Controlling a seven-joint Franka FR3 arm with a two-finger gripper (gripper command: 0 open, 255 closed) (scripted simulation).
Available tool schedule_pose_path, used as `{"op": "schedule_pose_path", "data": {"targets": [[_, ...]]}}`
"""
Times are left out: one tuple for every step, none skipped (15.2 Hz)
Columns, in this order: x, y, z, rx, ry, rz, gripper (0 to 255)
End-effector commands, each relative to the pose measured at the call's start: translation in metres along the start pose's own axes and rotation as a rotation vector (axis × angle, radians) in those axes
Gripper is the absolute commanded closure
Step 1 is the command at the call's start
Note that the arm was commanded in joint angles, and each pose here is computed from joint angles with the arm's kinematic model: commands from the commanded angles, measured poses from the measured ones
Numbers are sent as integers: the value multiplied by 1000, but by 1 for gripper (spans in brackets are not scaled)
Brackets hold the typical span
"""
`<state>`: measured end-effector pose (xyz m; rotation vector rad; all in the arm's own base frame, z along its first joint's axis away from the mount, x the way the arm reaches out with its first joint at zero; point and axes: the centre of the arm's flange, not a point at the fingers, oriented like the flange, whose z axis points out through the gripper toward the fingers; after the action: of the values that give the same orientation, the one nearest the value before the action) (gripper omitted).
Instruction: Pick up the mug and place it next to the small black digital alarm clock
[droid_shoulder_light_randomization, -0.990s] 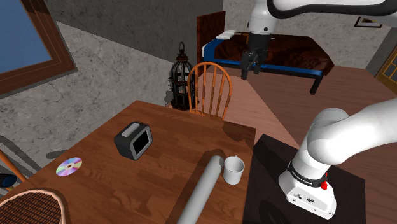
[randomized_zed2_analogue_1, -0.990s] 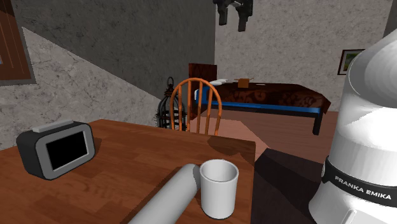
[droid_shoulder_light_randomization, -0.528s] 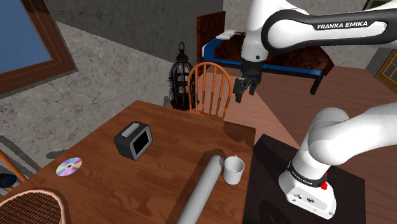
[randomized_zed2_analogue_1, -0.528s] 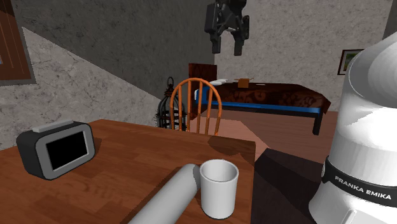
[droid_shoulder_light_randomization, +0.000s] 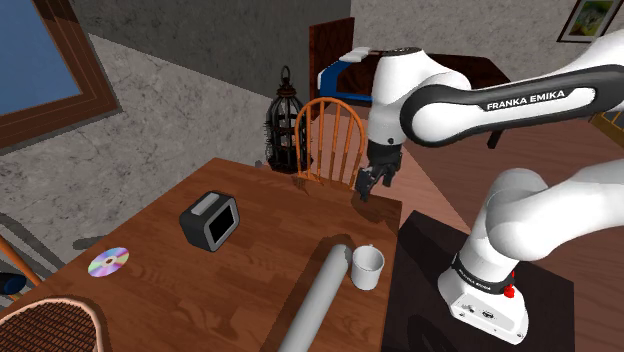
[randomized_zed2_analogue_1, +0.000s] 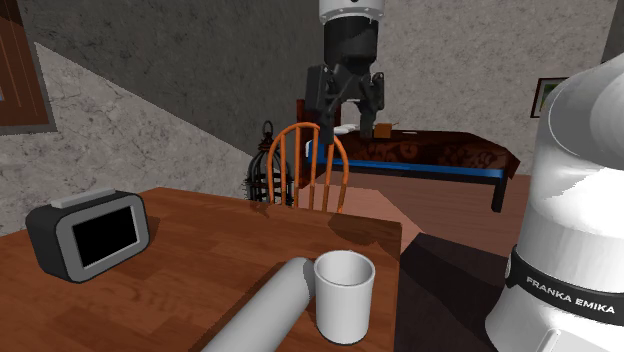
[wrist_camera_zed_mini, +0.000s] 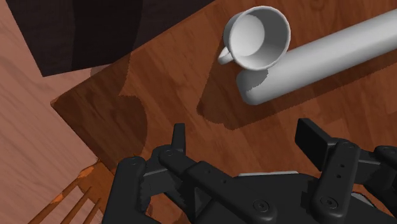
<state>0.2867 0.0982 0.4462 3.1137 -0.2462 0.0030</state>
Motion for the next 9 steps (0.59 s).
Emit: {"op": "schedule_pose_path", "data": {"targets": [[-5, -16, 21, -6, -2, 7, 0], [-9, -23, 32, -9, -3, 10, 0], [-12, -30, 43, -13, -4, 12, 0], [-15, -38, 54, -16, -6, 15, 0], [-18, -45, 64, -19, -7, 18, 0], [-21, -52, 75, -22, -8, 20, 0], [-24, -59, 86, -26, -10, 23, 0], [-27, -66, 97, -29, -11, 26, 0], [-30, -74, 108, -32, -12, 28, 0]]}}
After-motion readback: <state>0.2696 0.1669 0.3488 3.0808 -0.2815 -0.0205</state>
